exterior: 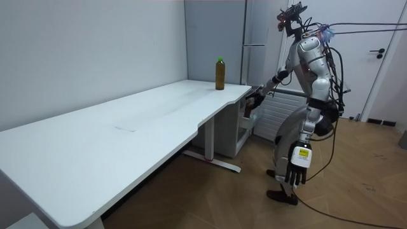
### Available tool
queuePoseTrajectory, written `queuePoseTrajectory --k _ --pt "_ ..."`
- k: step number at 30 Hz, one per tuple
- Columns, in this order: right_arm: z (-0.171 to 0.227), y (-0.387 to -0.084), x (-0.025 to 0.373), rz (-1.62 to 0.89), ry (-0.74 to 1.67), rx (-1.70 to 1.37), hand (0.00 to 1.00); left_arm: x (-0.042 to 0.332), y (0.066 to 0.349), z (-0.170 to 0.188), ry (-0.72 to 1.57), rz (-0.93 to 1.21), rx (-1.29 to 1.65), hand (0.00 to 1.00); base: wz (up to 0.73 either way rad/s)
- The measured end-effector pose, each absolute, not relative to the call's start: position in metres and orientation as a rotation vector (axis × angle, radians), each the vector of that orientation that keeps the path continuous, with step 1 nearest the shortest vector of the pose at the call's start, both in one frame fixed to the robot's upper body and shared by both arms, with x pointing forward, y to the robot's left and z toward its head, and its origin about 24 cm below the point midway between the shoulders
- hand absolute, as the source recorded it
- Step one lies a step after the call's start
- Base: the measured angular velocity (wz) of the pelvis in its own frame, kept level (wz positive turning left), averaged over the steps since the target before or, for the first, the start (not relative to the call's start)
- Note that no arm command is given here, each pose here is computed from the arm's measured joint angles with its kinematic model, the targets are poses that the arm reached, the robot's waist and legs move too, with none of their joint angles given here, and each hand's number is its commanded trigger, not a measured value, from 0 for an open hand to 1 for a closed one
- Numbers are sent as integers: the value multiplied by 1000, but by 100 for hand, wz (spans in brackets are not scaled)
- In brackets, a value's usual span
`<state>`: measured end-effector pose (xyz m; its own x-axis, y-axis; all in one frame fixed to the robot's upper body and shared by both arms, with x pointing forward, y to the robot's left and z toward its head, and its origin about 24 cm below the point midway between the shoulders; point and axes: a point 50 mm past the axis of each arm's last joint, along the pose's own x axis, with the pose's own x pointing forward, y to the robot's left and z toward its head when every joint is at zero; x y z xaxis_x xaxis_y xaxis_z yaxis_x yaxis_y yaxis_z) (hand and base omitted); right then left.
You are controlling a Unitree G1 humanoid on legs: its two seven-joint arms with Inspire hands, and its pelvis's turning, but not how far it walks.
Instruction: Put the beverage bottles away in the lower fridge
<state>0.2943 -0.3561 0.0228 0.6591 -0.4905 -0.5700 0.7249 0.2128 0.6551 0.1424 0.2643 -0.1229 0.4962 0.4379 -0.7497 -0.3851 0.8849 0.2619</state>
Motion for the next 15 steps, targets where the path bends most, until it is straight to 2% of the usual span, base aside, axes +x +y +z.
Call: queuePoseTrajectory --k 15 --pt "17 -356 290 -860 275 1056 0 140 263 -123 923 495 61 0 -1"
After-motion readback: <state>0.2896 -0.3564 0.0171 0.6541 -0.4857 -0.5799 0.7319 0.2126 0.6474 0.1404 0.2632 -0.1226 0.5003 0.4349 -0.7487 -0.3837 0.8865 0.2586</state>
